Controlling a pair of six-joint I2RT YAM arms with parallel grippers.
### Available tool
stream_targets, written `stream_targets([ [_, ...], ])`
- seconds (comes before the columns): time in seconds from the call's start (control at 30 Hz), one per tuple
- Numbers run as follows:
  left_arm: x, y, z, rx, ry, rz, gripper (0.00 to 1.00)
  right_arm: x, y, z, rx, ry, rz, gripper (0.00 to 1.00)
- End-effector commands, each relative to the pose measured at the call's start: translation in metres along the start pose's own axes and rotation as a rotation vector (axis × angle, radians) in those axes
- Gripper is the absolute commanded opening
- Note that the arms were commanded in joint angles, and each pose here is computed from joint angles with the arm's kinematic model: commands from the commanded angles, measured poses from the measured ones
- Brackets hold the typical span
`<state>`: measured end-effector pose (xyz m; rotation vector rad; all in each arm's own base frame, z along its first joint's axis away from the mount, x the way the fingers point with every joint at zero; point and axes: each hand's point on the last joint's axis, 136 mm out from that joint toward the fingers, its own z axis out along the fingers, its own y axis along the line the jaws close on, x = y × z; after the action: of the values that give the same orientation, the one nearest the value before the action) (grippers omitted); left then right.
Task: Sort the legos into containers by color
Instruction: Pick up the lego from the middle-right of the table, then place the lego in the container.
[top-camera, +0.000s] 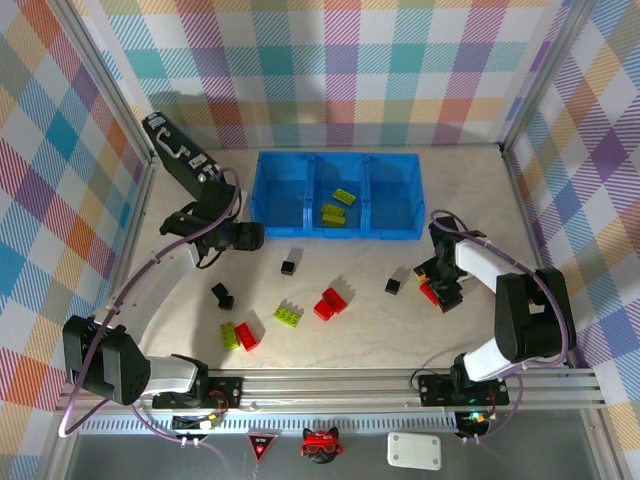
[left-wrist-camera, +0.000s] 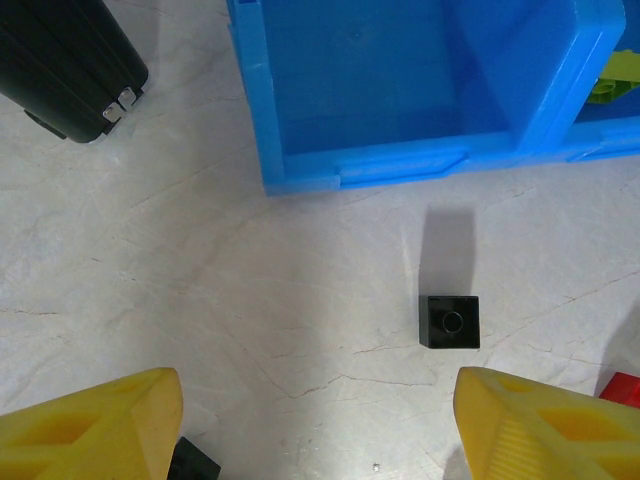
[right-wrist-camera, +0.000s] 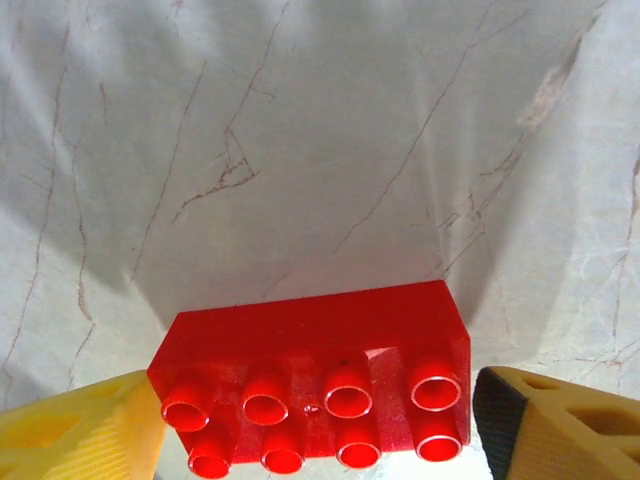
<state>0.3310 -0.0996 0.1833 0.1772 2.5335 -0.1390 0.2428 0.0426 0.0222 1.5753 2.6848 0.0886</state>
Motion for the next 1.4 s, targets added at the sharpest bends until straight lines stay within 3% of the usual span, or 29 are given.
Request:
stream_targets([
  [0.0,-0.001,0.004,-0.006,-0.006,-0.023,0.004,0.72,-0.001,-0.003,0.0,0.01,0.007,-0.008,0.77],
  [0.23,-0.001,0.005,-0.005,-0.009,-0.021,0.003,0.72,-0.006,-0.009,-0.011,0.001,-0.033,-0.024,0.69],
  [0.5,-0.003,0.006,-0.004,-0.007,-0.021,-0.001,0.72,-0.008,0.002,-0.026,-0.087,-0.061,-0.129,0.65],
  [0.87,-0.002,0.007,-0.003,-0.006,-0.017,-0.006,0.72,0.006,0.055,-0.055,-0.301,-0.016,-0.395,0.6],
  [1.23,-0.002,0.007,-0.002,-0.005,-0.014,-0.006,0.72,0.009,0.143,-0.108,-0.504,-0.059,-0.633,0.58],
  [1.37,-0.002,0.007,-0.002,-0.004,-0.013,-0.006,0.72,0.005,0.174,-0.114,-0.525,-0.065,-0.692,0.53],
])
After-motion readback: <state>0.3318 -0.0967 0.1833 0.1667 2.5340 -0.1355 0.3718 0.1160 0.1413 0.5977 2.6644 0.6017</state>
